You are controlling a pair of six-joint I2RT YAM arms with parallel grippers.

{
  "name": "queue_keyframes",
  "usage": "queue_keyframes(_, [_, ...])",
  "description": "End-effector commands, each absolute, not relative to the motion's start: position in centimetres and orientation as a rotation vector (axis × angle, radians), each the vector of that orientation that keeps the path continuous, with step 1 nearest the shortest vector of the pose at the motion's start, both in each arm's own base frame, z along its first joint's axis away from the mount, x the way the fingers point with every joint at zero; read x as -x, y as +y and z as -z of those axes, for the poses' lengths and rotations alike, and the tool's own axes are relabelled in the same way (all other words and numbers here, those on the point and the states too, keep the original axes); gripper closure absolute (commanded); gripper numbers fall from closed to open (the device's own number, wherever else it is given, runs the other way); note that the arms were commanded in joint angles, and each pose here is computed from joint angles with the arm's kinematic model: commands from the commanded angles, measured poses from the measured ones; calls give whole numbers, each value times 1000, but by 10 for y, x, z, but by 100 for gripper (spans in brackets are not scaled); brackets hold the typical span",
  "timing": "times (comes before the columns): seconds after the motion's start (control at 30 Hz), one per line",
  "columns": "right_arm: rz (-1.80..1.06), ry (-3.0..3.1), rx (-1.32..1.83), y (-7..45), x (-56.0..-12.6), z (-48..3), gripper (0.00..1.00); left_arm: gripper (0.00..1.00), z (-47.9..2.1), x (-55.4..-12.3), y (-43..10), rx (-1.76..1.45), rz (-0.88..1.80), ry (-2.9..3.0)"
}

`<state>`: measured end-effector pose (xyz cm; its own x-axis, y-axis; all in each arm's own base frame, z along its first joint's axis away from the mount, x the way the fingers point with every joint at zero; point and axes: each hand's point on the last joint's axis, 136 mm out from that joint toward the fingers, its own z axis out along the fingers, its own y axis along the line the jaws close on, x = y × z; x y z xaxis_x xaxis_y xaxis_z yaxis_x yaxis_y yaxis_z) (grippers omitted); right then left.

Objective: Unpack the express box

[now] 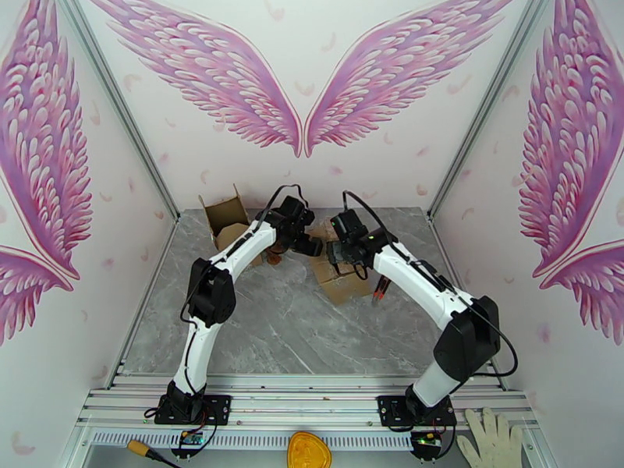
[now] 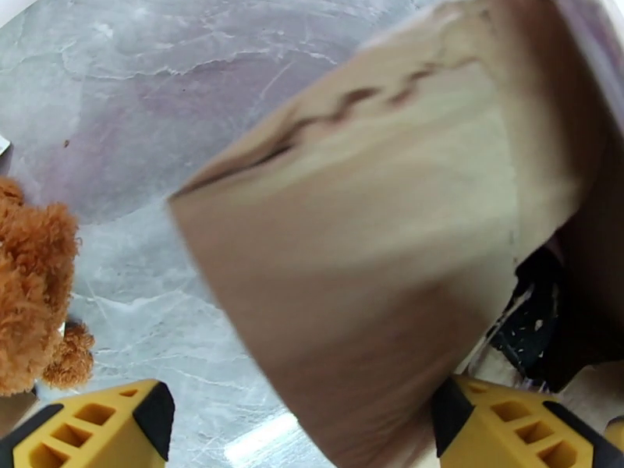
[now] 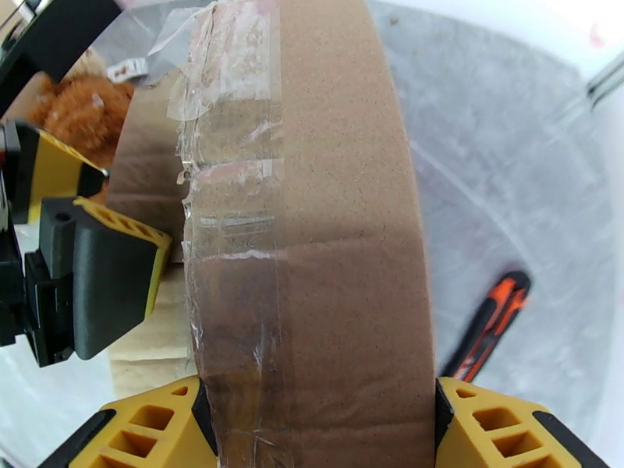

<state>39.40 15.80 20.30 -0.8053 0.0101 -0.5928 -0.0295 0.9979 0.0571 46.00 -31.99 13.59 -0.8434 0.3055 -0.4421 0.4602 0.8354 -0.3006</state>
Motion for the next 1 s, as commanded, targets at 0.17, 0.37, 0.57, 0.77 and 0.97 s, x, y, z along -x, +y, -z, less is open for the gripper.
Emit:
queue_keyframes(0.17, [-592,2320,-391,135,-408,-222,65,9,-117,-450,-282,-543,365,2792])
queue_keyframes(0.37, [-869,2200,-443,144,-406,-221,65,8,-165,-454,-305,-579,420,2674])
queue_keyframes(0.57, [-1009,2093,-417,152,-403,-235,68,8,-133,-448,-306,-621,377,2758])
queue_keyframes(0.77, [-1112,2007,-405,155,-400,-250,70,7,-119,-452,-301,-624,338,2765])
queue_keyframes(0.97, [-1121,1991,-462,147,-396,-253,71,5,-165,-457,-307,-574,355,2677])
